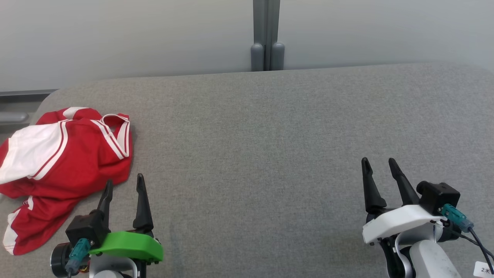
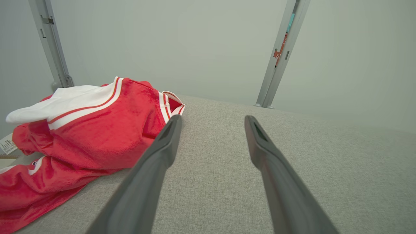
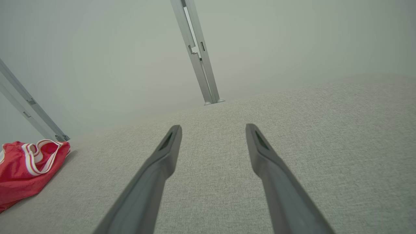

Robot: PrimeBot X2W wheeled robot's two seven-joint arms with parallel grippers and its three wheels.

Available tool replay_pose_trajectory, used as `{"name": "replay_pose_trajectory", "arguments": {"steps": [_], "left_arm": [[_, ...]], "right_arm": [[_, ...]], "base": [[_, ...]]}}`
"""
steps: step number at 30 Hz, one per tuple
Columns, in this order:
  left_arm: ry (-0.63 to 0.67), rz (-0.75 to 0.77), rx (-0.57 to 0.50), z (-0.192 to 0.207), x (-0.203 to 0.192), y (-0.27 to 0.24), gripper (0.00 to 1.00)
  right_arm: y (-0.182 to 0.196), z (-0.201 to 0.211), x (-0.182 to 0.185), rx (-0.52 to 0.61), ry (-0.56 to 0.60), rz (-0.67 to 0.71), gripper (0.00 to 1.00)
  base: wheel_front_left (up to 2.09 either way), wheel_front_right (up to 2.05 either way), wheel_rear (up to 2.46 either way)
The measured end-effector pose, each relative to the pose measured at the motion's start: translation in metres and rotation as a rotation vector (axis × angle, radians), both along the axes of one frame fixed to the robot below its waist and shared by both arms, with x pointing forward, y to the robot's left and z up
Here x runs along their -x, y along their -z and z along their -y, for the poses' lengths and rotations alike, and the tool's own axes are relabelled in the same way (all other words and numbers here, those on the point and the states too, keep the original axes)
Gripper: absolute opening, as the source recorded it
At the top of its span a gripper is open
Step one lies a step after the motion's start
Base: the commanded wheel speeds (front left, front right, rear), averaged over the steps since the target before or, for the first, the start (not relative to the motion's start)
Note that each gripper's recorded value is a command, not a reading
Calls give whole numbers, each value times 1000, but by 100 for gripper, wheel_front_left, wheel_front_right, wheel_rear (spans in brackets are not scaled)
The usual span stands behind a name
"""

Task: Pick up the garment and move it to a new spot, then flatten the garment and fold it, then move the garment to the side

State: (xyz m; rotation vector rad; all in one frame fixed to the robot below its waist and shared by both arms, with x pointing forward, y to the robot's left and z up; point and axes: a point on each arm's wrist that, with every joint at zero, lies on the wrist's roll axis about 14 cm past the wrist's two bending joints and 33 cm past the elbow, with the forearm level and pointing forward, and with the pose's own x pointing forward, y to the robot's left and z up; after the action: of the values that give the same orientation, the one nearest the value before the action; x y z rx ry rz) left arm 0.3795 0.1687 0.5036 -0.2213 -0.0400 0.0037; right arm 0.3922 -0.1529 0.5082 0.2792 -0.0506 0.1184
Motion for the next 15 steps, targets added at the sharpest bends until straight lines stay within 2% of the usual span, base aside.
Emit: {"name": "replay_pose_trajectory", "arguments": {"steps": [15], "left_arm": [[18, 5, -53, 6, 5, 4, 100]], "right_arm": [[5, -4, 5, 78, -17, 2, 100]], "base": [[0, 0, 0]]}}
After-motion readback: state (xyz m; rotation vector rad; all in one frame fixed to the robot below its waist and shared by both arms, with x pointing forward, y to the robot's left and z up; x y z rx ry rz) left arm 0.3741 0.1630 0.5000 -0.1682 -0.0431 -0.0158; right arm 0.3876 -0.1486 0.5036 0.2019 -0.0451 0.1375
